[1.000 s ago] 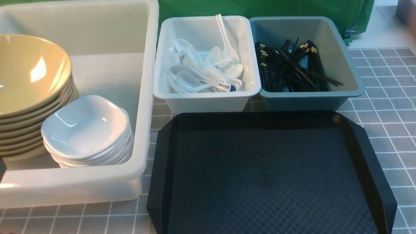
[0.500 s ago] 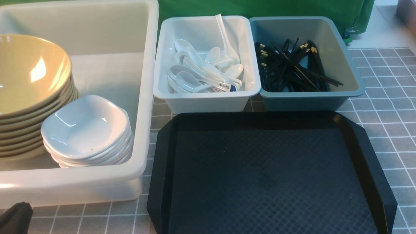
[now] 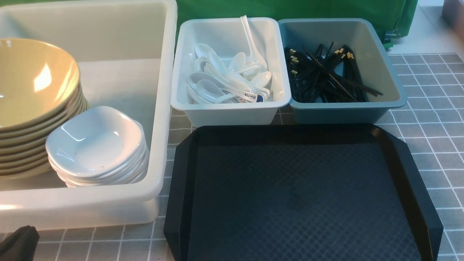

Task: On grey table put chopsticks spoon bowls plates into blue grey white boxes.

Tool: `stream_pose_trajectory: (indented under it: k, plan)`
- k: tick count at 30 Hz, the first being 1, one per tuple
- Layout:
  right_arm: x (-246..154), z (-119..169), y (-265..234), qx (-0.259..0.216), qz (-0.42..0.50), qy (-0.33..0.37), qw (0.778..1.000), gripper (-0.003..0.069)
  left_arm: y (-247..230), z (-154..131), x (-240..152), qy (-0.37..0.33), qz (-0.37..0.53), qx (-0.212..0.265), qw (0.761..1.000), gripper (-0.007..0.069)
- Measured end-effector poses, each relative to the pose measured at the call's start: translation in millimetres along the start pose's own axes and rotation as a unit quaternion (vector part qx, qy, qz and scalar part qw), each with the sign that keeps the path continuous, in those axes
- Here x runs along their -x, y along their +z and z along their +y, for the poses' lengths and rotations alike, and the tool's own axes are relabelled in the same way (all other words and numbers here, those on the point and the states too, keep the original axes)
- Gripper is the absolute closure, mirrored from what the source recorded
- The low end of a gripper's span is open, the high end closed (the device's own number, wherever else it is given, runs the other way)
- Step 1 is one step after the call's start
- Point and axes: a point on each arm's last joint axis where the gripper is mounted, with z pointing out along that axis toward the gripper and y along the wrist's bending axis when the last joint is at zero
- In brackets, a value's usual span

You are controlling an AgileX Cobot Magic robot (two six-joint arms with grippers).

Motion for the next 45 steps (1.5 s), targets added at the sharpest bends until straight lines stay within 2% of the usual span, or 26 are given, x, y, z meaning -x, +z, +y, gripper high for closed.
stream_pose_trajectory:
  k: [45]
  plan:
    - [0.0,0.0,0.0,0.000,0.000,0.000,1.000,0.0561,0.0,-0.1,0.0,-0.002,0.000,-0.001,1.000,0.0636]
